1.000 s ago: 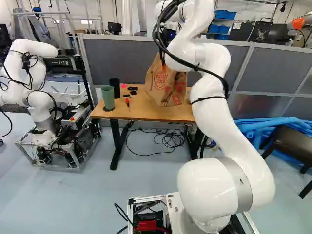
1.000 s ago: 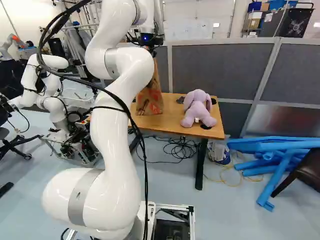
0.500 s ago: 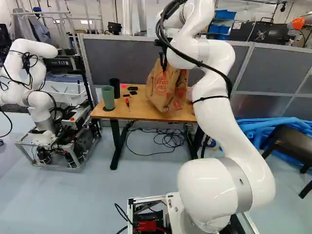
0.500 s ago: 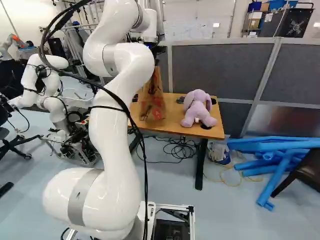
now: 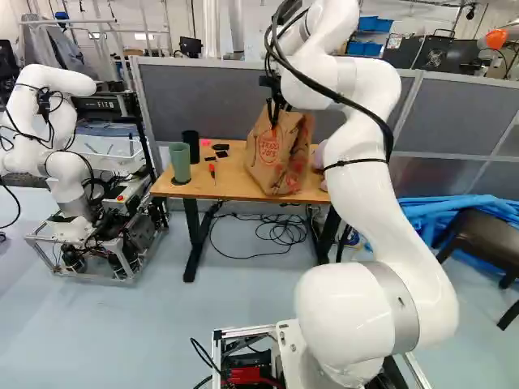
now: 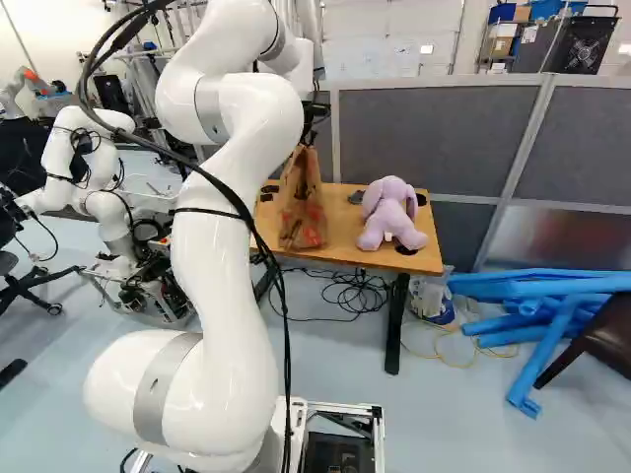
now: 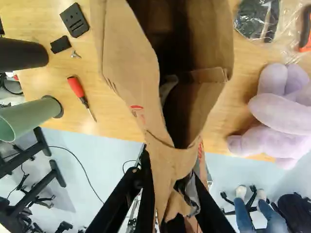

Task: Pick up the bag on the ground and place it on the table

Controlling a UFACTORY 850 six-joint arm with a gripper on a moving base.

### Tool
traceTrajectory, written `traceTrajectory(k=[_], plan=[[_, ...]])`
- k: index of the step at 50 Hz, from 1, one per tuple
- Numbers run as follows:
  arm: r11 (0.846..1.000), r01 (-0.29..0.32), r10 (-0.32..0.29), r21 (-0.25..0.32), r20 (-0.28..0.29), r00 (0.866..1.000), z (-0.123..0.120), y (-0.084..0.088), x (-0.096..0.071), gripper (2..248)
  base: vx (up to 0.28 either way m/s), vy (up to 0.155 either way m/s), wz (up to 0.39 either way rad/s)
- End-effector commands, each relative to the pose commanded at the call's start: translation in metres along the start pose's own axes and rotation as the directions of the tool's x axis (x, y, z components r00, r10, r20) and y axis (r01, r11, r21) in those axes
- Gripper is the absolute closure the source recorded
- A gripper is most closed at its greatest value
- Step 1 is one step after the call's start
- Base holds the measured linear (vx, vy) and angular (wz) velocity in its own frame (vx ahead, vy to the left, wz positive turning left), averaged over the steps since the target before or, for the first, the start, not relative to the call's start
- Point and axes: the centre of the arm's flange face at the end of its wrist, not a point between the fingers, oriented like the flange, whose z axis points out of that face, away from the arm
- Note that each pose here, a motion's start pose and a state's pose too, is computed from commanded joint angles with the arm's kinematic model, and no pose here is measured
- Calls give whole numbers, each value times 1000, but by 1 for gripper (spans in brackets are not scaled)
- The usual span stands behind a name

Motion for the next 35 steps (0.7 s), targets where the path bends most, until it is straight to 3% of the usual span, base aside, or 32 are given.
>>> traceTrajectory(k=[18,35], plan=[[1000,-19,19,-1,-50,999,29,11,1,229,0,0,0],[1000,-21,21,-2,-78,997,33,13,3,229,0,0,0]])
